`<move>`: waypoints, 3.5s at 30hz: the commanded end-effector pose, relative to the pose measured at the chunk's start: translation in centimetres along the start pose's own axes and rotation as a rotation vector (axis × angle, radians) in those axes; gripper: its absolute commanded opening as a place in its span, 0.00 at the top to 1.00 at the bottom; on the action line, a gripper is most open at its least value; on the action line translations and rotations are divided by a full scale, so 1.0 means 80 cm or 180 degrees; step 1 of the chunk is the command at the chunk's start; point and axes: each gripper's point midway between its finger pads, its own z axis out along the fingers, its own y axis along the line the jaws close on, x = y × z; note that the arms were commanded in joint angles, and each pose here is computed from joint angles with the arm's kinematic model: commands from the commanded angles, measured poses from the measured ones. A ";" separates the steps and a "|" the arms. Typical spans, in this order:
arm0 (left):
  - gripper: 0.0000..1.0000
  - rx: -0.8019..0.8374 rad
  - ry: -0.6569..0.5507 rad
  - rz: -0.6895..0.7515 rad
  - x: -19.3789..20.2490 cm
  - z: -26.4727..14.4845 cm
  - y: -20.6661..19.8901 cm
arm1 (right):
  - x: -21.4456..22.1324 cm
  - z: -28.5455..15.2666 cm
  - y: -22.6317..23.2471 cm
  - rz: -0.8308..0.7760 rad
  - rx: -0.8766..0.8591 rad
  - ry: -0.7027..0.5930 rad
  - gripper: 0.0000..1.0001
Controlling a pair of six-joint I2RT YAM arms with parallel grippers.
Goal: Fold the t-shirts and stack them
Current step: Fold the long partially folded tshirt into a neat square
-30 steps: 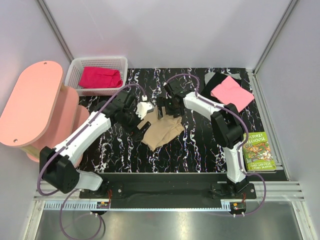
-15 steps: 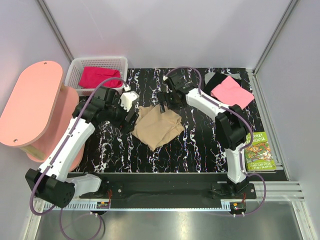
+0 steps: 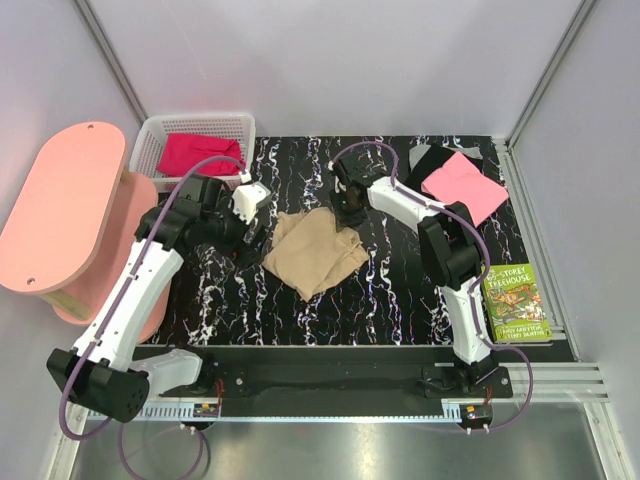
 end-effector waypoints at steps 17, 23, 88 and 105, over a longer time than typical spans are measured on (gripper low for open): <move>0.01 -0.0672 -0.0383 -0.0452 -0.028 -0.050 0.114 | 0.014 -0.181 0.194 -0.0524 -0.1004 -0.0476 1.00; 0.01 -0.0837 -0.0515 -0.0541 -0.036 -0.075 0.136 | 0.083 -0.182 0.262 -0.0785 -0.1124 -0.0254 1.00; 0.01 -0.0463 -0.0363 -0.0512 -0.015 -0.044 0.107 | -0.003 -0.010 0.004 0.0977 -0.0415 -0.0622 1.00; 0.01 -0.0386 -0.0338 -0.0407 -0.022 -0.044 0.089 | -0.078 -0.142 -0.045 0.0741 0.0510 -0.1165 0.00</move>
